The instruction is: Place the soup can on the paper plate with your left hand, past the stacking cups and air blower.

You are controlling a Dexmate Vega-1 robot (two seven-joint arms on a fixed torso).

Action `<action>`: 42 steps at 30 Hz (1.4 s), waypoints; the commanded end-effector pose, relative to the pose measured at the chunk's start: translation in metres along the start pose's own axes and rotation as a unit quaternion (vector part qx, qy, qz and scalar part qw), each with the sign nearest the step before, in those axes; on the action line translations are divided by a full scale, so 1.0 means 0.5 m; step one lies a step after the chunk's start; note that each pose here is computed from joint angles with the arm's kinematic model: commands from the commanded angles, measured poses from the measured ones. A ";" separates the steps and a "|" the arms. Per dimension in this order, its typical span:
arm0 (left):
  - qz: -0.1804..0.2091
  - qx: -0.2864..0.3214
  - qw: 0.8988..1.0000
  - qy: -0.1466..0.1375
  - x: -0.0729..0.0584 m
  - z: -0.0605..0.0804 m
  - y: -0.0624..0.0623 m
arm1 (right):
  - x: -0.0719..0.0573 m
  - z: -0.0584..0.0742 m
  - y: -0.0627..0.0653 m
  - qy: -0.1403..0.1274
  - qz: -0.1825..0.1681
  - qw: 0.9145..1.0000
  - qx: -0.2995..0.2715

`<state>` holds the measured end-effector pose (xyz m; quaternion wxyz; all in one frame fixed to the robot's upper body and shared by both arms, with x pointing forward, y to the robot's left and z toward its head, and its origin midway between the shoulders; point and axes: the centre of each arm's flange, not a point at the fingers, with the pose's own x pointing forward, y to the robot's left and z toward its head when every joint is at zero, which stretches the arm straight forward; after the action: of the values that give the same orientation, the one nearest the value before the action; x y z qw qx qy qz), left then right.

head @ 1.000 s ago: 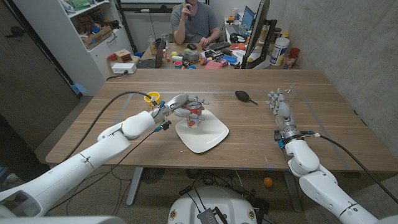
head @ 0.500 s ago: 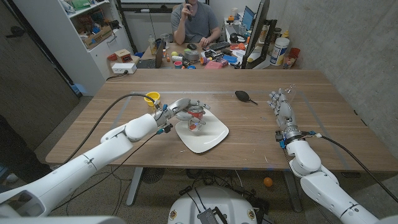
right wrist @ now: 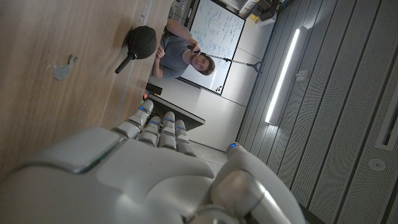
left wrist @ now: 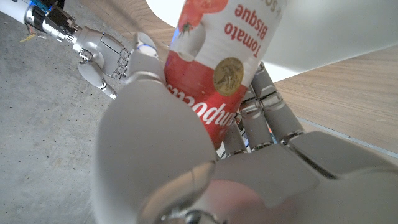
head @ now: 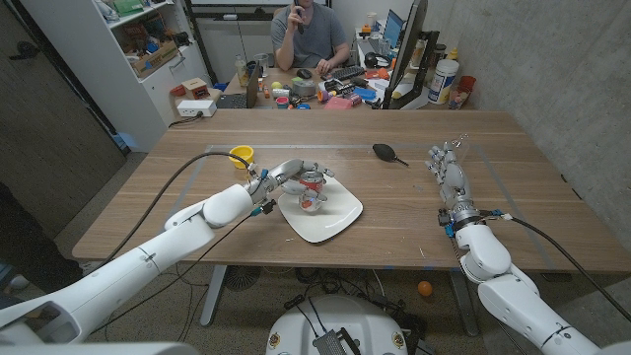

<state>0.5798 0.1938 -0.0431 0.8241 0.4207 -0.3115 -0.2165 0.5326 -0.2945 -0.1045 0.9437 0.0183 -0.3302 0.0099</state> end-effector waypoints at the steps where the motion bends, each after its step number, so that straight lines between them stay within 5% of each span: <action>1: -0.002 0.009 1.000 0.003 0.005 -0.020 -0.025 | -0.006 0.003 -0.002 -0.001 -0.004 1.000 -0.001; 29: -0.051 0.002 0.999 0.013 0.013 -0.024 -0.043 | -0.005 0.008 -0.005 -0.004 -0.011 1.000 -0.002; 42: -0.102 0.069 0.992 0.020 0.016 -0.005 -0.040 | 0.001 0.005 -0.009 -0.005 -0.010 1.000 0.000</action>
<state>0.5878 0.1818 -0.0582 0.7982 0.4678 -0.2818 -0.2542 0.5289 -0.2971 -0.1025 0.9421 0.0201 -0.3346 0.0004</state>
